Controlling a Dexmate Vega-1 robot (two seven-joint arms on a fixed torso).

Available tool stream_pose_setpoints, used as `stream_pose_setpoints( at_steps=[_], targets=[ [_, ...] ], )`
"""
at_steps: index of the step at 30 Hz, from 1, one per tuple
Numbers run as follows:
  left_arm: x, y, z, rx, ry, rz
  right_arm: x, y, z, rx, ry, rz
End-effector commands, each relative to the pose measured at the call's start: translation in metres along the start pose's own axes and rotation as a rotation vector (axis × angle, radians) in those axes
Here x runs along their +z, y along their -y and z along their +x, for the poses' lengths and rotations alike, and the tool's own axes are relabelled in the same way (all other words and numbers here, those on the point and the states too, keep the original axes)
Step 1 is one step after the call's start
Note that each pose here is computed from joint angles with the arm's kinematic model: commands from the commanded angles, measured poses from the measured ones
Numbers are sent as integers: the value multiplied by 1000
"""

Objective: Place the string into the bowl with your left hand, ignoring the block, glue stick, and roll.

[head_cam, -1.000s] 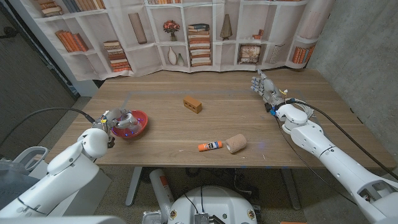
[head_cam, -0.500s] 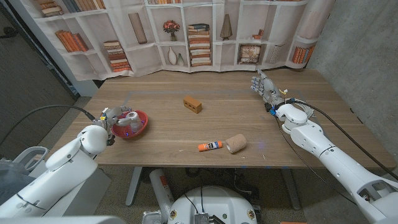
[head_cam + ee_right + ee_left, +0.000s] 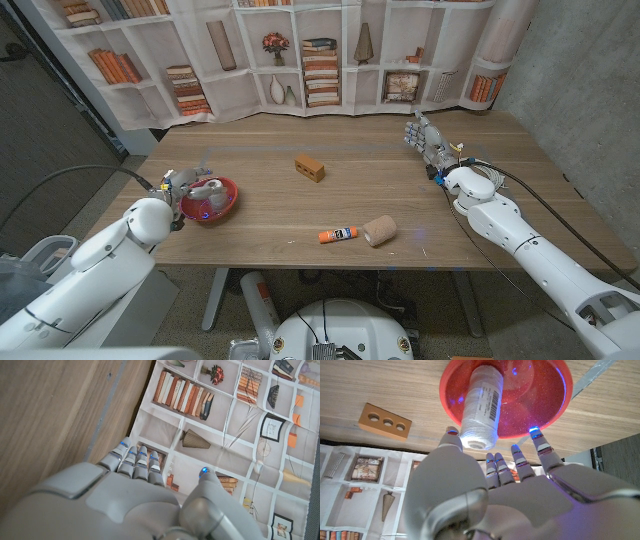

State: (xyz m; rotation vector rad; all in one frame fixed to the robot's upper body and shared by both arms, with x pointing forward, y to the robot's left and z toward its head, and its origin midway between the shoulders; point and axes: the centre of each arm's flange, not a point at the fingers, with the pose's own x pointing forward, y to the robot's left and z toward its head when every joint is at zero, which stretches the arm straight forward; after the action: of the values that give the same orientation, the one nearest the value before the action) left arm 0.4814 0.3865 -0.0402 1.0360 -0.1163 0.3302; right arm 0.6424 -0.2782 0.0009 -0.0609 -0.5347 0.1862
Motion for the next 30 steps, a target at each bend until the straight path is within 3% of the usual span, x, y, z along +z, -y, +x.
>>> stream_pose_setpoints(
  at_steps=[1,7,21,30],
  targets=[
    [6,-6,-7,21,13,-5,1,2,-3,-2,10,2],
    [10,-11,-10,31,22,-1,2,4,-6,-4,15,3],
    [19,-36,-27,110,54,5,2,5,-10,-6,19,4],
    [22,-44,-32,138,53,6,2,5,-11,-7,22,7]
  ],
)
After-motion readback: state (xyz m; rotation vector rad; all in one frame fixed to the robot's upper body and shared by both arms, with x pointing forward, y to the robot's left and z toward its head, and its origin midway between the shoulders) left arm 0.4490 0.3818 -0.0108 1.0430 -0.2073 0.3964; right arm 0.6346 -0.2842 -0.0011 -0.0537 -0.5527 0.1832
